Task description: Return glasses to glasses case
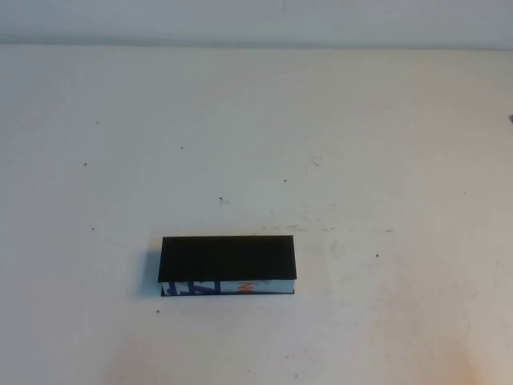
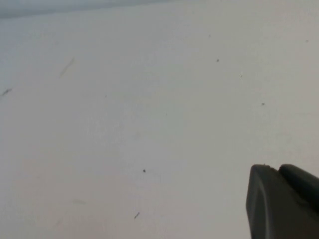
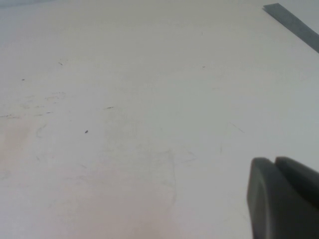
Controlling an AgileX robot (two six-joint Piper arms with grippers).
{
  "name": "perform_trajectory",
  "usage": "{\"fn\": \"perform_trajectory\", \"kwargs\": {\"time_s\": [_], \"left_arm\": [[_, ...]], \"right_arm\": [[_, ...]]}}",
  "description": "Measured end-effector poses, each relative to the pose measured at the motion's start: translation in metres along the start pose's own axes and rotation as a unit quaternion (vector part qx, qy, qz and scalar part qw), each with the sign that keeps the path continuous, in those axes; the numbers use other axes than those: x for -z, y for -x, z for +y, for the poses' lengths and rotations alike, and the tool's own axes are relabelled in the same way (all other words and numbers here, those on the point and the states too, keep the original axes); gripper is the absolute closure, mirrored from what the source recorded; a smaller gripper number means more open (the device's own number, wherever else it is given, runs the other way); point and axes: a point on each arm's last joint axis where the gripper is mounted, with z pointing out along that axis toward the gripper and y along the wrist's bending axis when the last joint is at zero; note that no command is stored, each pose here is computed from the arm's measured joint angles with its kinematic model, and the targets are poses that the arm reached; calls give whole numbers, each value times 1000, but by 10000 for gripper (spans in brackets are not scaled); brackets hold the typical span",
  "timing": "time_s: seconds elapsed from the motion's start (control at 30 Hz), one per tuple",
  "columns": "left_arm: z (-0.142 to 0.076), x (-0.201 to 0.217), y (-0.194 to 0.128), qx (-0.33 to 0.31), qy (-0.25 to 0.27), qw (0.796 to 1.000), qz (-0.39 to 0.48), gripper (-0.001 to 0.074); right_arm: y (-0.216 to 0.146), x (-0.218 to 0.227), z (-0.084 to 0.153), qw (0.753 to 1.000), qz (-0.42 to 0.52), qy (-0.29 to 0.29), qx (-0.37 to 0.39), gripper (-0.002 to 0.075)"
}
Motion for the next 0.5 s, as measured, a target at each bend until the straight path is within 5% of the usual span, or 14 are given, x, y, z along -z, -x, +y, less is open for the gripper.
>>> {"fn": "perform_trajectory", "kwargs": {"time_s": [0.5], "left_arm": [[3, 0, -6, 16, 17, 999, 30, 736]], "right_arm": [[0, 0, 0, 1000, 0, 0, 0, 737]]}}
